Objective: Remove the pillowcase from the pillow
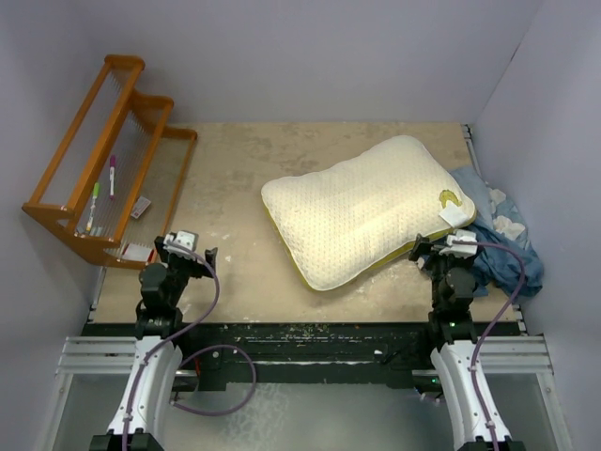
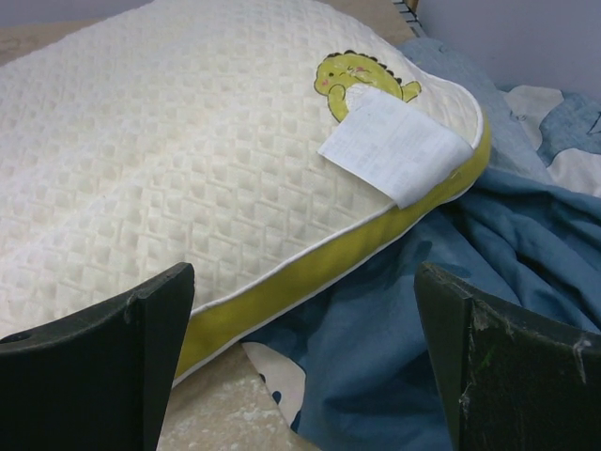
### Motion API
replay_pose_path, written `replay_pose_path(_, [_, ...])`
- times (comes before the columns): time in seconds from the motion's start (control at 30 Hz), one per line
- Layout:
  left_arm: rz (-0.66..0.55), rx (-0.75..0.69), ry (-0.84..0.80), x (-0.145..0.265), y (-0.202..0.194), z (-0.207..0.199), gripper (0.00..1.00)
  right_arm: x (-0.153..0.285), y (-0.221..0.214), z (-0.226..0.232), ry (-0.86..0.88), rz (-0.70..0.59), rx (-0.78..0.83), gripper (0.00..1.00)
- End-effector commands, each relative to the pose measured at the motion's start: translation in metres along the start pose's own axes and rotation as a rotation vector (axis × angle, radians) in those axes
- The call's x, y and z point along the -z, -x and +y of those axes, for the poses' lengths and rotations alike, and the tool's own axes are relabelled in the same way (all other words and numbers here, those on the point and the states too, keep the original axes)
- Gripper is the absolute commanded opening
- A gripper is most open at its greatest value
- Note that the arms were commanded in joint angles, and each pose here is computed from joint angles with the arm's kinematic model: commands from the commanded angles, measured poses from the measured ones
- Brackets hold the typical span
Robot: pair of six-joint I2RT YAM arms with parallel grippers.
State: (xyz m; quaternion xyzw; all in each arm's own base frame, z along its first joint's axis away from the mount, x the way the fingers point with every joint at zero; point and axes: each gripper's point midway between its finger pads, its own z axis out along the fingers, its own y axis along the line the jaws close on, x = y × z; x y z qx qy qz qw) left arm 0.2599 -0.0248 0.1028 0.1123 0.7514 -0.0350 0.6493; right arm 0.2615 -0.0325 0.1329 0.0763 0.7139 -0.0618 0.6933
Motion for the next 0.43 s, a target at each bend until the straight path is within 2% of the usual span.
replay_pose_path(0.0, [-0.013, 0.000, -0.021, -0.005, 0.009, -0.001, 0.99, -0.004, 0.017, 0.007, 0.044, -0.053, 0.052, 1.00])
replay_pose_path(0.13, [-0.004, 0.007, -0.011, -0.007, 0.007, 0.001, 0.99, -0.004, 0.008, 0.027, 0.157, -0.015, 0.058, 1.00])
replay_pose_path(0.4, [-0.003, 0.010, -0.003, -0.007, 0.008, 0.002, 0.99, -0.003, 0.008, 0.026, 0.154, -0.015, 0.058, 1.00])
